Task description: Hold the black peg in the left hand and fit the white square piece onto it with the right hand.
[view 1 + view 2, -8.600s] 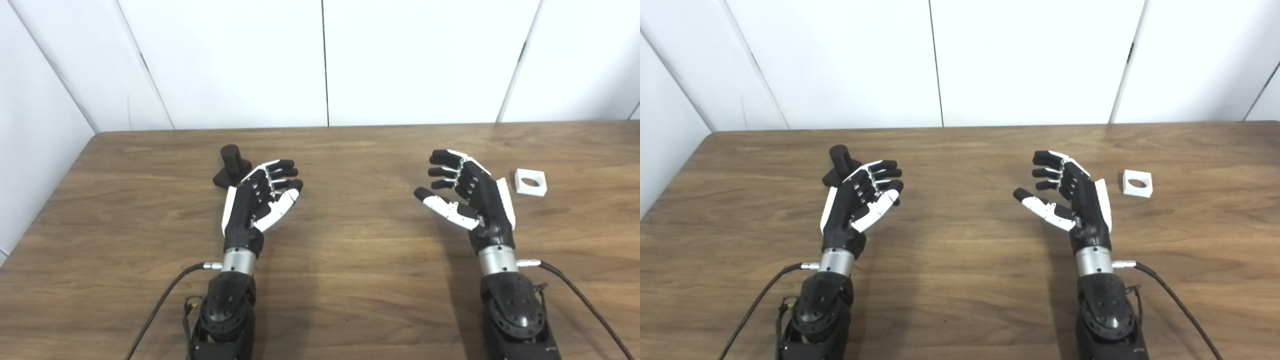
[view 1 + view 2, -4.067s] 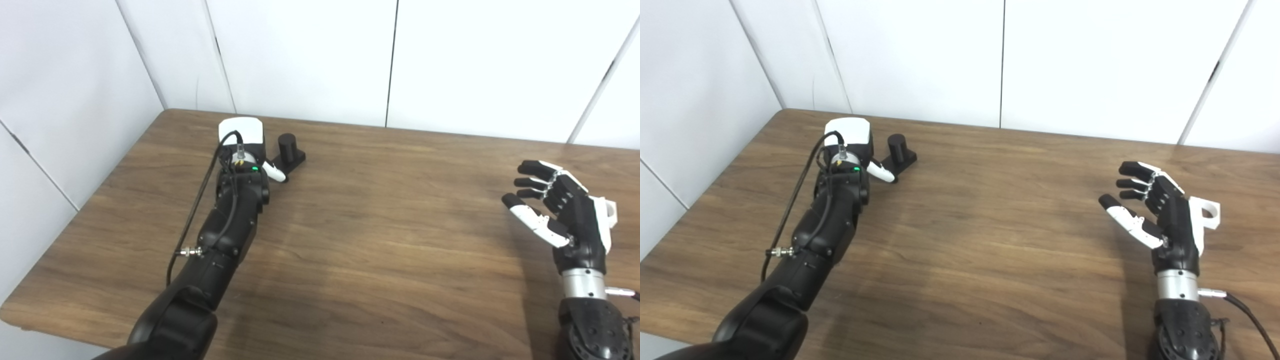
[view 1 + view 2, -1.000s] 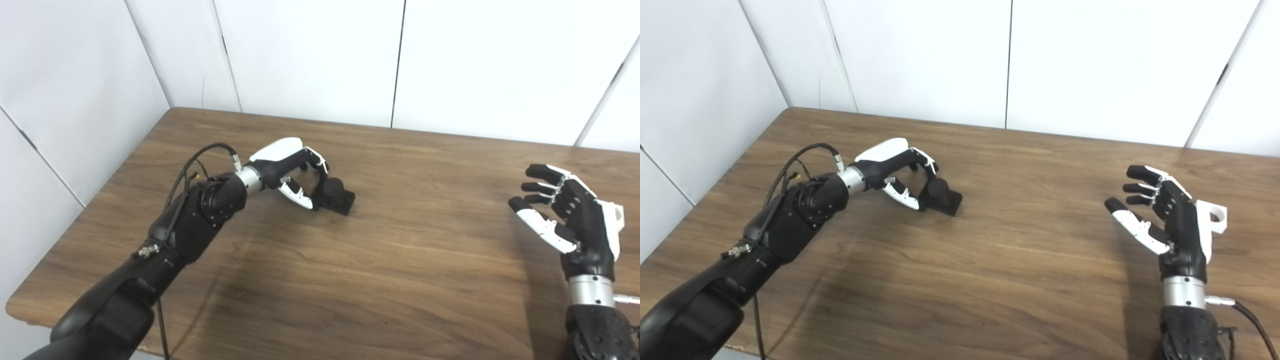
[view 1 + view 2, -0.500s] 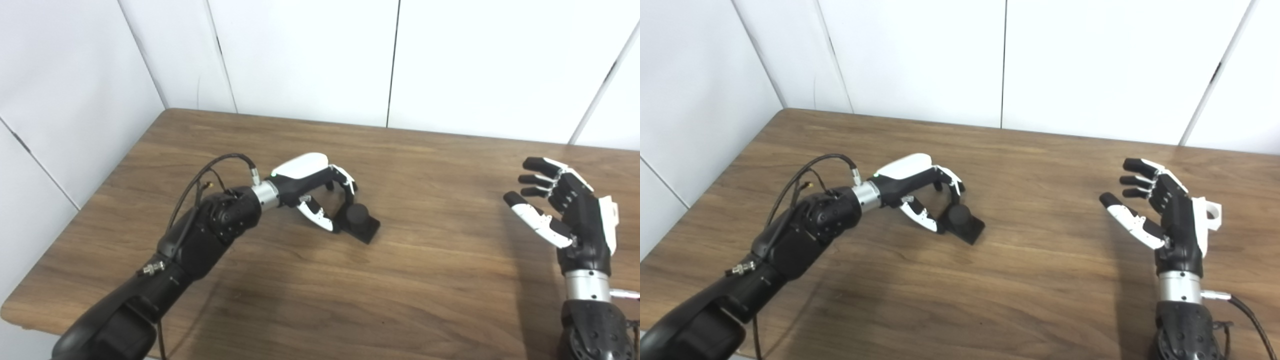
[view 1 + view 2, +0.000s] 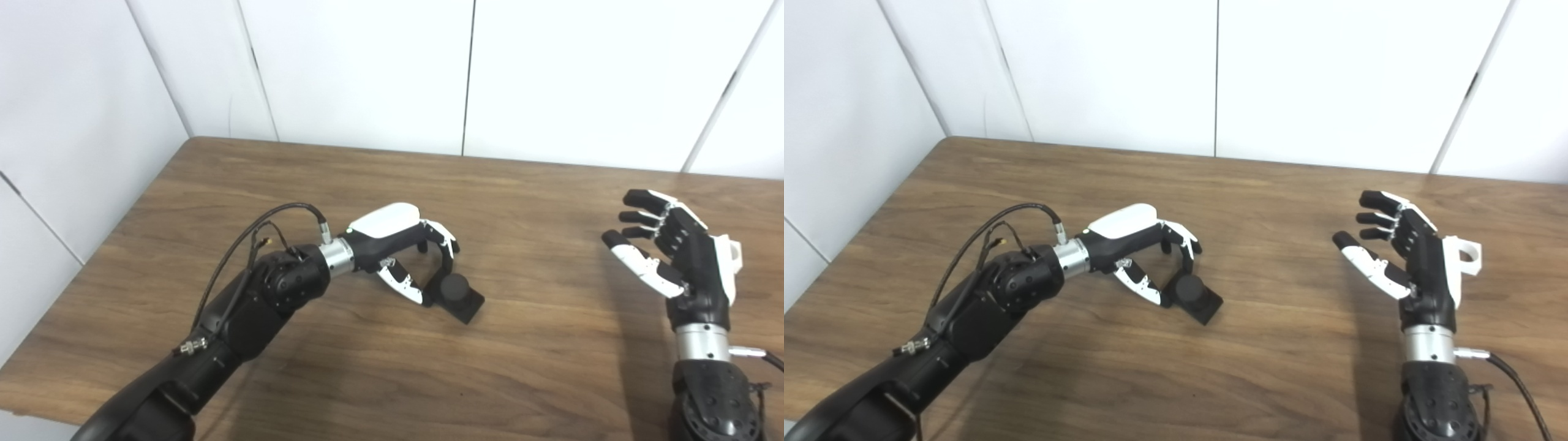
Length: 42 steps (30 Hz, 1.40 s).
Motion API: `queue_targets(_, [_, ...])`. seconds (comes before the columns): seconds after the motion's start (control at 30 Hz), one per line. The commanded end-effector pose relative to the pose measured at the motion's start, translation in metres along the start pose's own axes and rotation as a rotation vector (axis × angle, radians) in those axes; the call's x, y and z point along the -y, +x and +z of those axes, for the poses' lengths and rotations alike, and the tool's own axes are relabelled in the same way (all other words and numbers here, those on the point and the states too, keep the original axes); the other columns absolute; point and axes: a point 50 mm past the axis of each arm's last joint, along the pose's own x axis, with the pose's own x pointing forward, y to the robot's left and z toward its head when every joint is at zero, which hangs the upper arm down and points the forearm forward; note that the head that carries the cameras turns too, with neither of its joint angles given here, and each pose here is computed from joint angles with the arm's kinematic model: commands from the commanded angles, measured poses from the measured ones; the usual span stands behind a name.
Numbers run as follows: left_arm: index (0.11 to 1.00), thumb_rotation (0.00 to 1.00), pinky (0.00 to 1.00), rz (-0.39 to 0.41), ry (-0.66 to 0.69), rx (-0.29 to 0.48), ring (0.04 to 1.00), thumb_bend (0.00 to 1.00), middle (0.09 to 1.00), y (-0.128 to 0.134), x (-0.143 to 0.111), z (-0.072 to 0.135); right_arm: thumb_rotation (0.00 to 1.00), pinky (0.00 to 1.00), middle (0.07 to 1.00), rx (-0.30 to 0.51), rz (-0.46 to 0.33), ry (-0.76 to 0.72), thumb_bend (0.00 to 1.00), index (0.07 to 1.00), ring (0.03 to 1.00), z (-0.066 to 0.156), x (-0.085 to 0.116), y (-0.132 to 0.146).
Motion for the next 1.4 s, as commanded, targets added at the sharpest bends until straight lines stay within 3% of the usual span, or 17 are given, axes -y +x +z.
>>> queue_targets(0.0, [0.49, 0.07, 0.63, -0.146, -0.03, 0.071, 0.772, 0.52, 0.772, 0.006, 0.04, 0.017, 0.3, 0.56, 0.718, 0.089, -0.017, 0.013, 0.64, 0.689, 0.654, 0.02, 0.0, 0.013])
queue_targets(0.37, [0.496, 0.08, 0.64, -0.171, 0.027, 0.095, 0.781, 0.52, 0.793, 0.005, 0.041, 0.024, 0.31, 0.57, 0.719, 0.086, -0.037, 0.003, 0.66, 0.687, 0.667, 0.019, 0.012, 0.014])
queue_targets(0.9, [0.499, 0.08, 0.63, -0.169, 0.034, 0.089, 0.776, 0.52, 0.791, 0.004, 0.038, 0.02, 0.3, 0.58, 0.722, 0.082, -0.038, 0.012, 0.66, 0.687, 0.673, 0.018, 0.012, 0.013])
queue_targets(0.93, [0.601, 0.13, 0.63, -0.169, 0.035, 0.09, 0.777, 0.71, 0.793, 0.004, 0.037, 0.02, 0.3, 0.58, 0.721, 0.082, -0.038, 0.011, 0.66, 0.686, 0.671, 0.018, 0.012, 0.013])
queue_targets(1.0, [0.663, 0.17, 0.63, -0.169, 0.035, 0.093, 0.774, 0.81, 0.793, 0.004, 0.036, 0.021, 0.3, 0.58, 0.721, 0.078, -0.037, 0.011, 0.66, 0.686, 0.67, 0.017, 0.012, 0.013])
queue_targets(1.37, [0.67, 0.16, 0.63, -0.168, 0.038, 0.094, 0.769, 0.85, 0.794, 0.005, 0.035, 0.022, 0.31, 0.58, 0.722, 0.08, -0.036, 0.003, 0.66, 0.687, 0.669, 0.016, 0.011, 0.013])
